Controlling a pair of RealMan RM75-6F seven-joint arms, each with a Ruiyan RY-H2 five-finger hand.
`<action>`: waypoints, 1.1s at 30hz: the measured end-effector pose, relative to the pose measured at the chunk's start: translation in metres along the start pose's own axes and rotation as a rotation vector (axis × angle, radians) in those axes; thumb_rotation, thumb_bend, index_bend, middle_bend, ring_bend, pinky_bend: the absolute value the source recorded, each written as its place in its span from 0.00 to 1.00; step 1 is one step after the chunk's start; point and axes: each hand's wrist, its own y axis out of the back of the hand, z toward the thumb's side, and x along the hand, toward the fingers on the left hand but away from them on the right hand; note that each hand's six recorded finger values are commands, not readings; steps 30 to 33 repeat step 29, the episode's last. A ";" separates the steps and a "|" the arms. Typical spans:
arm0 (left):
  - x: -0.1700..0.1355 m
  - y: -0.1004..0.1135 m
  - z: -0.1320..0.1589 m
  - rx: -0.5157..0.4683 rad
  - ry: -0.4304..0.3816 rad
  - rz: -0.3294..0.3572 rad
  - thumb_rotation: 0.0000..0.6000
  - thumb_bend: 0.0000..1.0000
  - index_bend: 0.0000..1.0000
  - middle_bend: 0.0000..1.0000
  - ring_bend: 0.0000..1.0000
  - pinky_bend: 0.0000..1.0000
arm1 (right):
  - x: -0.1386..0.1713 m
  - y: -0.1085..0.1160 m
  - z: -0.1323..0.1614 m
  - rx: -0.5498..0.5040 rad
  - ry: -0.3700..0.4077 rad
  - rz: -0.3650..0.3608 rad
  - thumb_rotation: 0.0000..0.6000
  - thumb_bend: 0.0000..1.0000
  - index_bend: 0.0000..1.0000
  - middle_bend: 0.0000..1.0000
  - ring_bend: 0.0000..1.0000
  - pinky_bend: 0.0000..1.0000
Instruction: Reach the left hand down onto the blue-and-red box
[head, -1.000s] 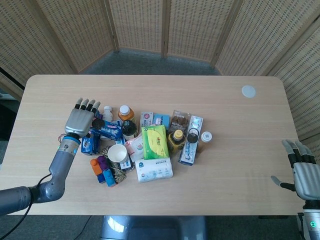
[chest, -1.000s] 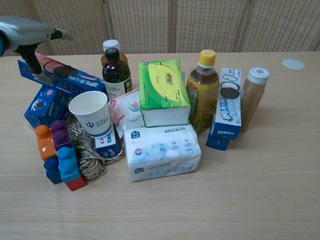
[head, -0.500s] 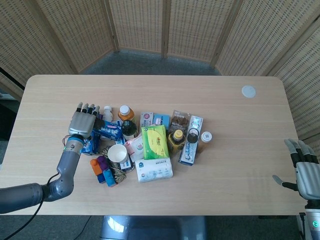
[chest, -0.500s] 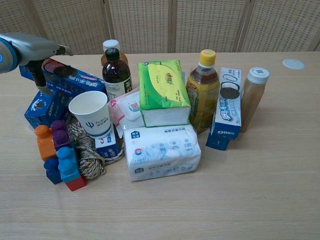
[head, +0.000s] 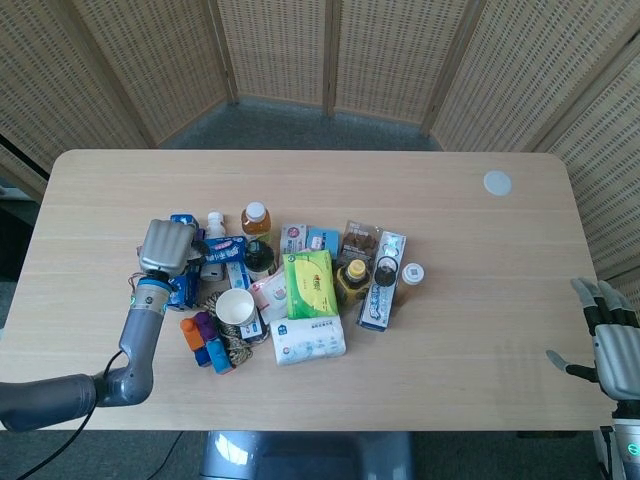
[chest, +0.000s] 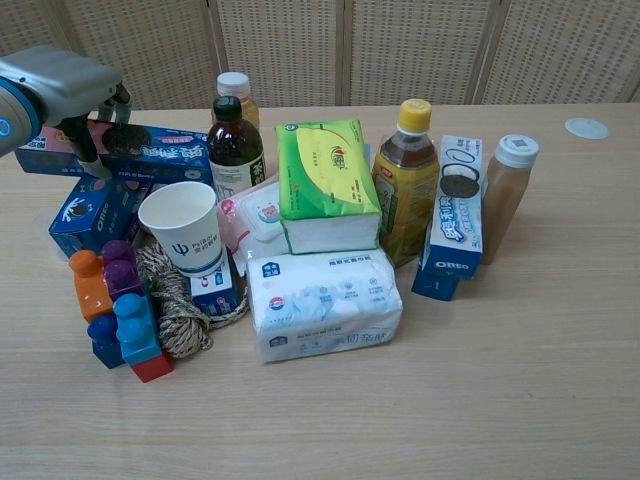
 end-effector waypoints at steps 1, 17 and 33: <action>-0.001 0.003 0.000 -0.006 -0.004 0.007 1.00 0.00 0.61 0.89 0.79 0.74 | 0.000 0.000 0.000 -0.001 0.000 -0.001 1.00 0.00 0.00 0.00 0.00 0.00; -0.064 0.122 -0.023 -0.077 -0.083 0.206 1.00 0.00 0.60 0.88 0.78 0.74 | 0.003 0.001 0.004 -0.004 0.012 0.000 1.00 0.00 0.00 0.00 0.00 0.00; -0.099 0.195 -0.069 -0.058 -0.025 0.350 1.00 0.00 0.60 0.87 0.78 0.74 | 0.004 0.001 0.005 -0.002 0.014 0.001 1.00 0.00 0.00 0.00 0.00 0.00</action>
